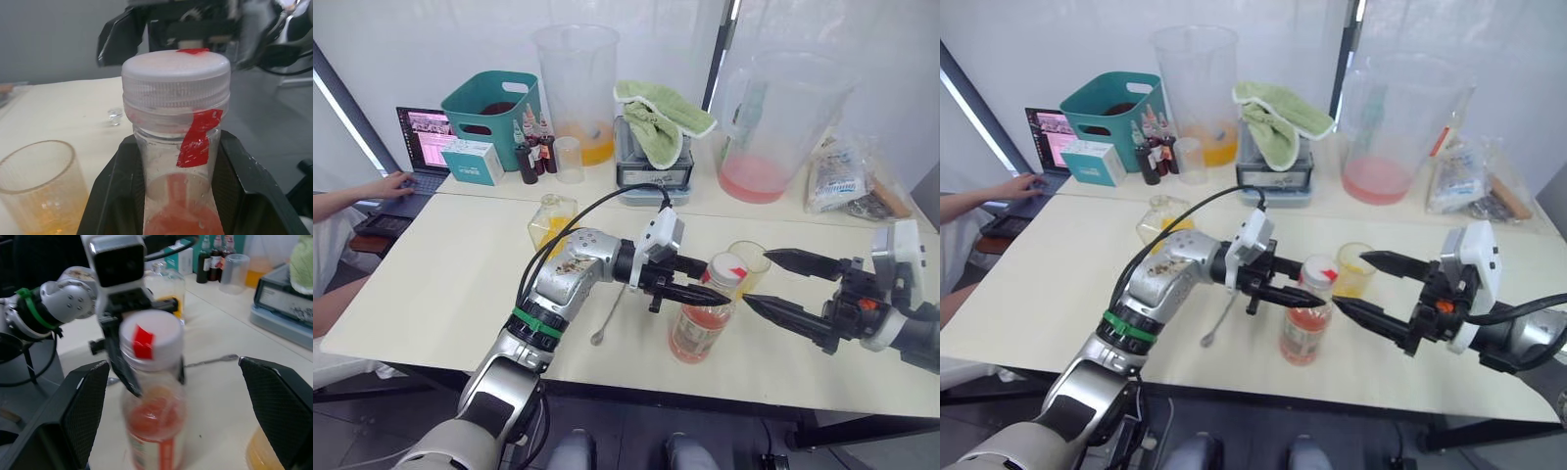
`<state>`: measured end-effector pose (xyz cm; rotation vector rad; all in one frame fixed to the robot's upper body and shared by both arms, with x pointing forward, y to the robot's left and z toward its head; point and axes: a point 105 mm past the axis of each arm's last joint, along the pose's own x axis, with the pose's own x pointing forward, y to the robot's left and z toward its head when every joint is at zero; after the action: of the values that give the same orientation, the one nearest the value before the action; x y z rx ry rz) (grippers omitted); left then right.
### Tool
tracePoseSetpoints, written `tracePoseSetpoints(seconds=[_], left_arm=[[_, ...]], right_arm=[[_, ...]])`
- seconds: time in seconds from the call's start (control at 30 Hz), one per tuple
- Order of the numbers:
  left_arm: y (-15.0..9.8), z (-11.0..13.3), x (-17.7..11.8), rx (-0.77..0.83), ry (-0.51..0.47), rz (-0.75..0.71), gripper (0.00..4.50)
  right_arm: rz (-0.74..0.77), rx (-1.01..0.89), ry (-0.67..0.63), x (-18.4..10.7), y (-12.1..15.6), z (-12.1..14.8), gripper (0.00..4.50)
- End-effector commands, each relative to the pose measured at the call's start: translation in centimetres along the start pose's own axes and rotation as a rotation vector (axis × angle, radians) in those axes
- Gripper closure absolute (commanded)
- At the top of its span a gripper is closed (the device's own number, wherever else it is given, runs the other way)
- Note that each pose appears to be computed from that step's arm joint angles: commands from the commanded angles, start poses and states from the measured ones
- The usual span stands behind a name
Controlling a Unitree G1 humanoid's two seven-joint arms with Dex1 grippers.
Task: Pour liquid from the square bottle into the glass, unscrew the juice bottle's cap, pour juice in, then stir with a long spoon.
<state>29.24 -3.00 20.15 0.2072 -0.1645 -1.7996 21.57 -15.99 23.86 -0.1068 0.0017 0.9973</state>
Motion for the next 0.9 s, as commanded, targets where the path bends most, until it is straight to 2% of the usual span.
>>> tracePoseSetpoints(seconds=[0.03, 0.3, 0.9], left_arm=[[0.4, 1.5, 0.0, 0.072, -0.034, 0.008, 3.18], [0.2, 1.2, 0.2, 0.062, -0.030, -0.009, 3.18], [-0.1, 0.8, 0.2, 0.037, -0.012, -0.027, 3.18]], right_arm=[[0.026, 0.011, -0.035, 1.2, 1.3, 0.5, 0.00], [-0.046, 0.042, -0.053, 2.5, 0.0, 0.0, 0.00], [-0.067, 0.003, -0.080, 3.1, -0.3, 0.4, 0.00]])
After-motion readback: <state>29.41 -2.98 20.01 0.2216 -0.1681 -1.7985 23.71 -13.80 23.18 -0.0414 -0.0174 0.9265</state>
